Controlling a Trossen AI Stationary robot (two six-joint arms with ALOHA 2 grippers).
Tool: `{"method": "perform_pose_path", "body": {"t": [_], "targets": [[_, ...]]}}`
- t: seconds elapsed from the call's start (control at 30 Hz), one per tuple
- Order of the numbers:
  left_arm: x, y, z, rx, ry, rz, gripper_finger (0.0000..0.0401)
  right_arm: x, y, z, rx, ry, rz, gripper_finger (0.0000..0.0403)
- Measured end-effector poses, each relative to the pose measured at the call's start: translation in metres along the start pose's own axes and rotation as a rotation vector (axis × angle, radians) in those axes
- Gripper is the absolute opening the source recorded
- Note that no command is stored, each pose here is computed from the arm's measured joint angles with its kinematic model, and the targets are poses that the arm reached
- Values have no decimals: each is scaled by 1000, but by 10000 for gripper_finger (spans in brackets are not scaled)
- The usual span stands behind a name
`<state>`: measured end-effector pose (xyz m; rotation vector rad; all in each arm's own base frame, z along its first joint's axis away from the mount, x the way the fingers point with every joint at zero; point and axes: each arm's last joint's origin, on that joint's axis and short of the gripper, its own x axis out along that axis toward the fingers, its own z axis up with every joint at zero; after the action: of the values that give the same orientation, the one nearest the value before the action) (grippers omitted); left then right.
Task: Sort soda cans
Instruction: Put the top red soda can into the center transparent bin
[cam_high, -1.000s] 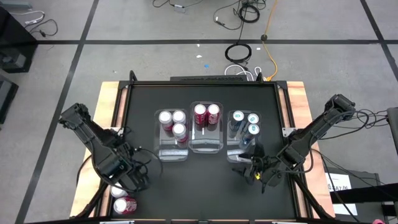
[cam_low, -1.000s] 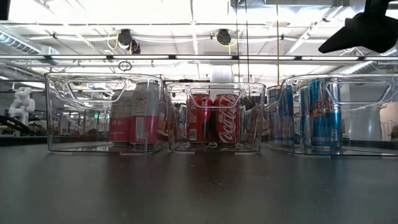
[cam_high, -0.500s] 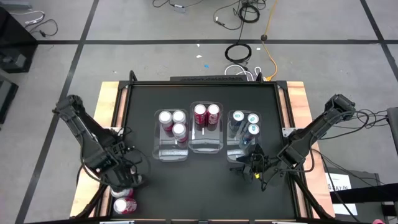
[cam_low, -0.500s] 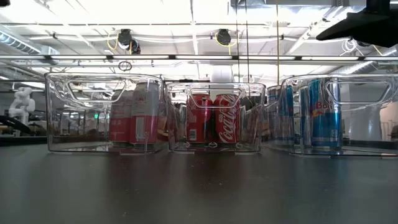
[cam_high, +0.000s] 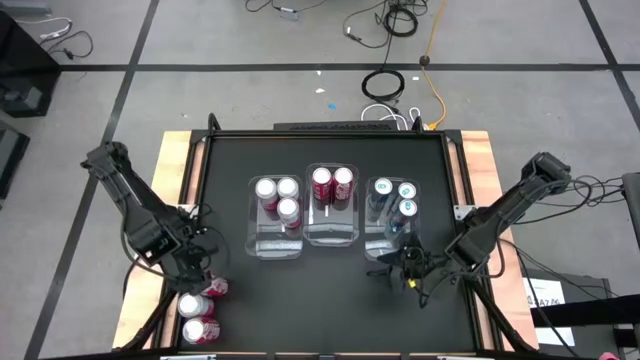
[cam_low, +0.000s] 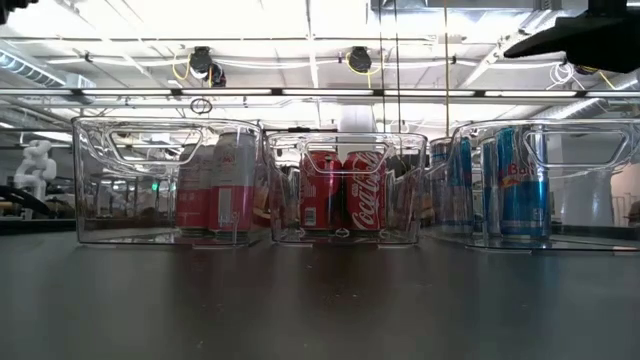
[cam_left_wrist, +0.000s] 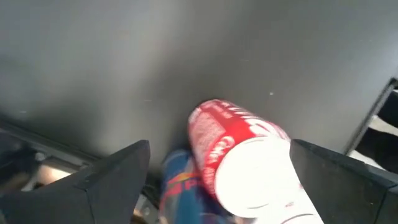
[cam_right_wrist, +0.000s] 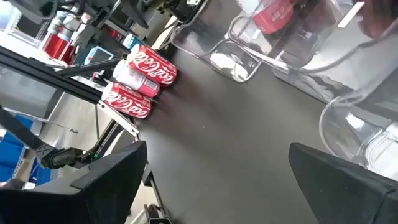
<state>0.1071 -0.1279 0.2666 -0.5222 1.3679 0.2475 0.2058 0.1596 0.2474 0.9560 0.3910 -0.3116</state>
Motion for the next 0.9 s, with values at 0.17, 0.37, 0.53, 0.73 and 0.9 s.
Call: {"method": "perform_pose_path", "body": {"t": [0.17, 0.37, 0.53, 0.73, 0.9], "targets": [[6, -9, 1, -1, 18, -30, 393, 9, -4, -9, 20, 6, -35, 384], [14, -16, 1, 1, 23, -6, 393, 20, -9, -20, 63, 18, -78, 384], [22, -19, 0, 4, 74, 39, 393, 25, -10, -24, 79, 21, -76, 384], [31, -24, -1, 13, 119, 94, 393, 25, -7, -24, 48, 20, -51, 384], [41, -28, -2, 23, 131, 147, 393, 25, -7, -24, 46, 21, -52, 384]]}}
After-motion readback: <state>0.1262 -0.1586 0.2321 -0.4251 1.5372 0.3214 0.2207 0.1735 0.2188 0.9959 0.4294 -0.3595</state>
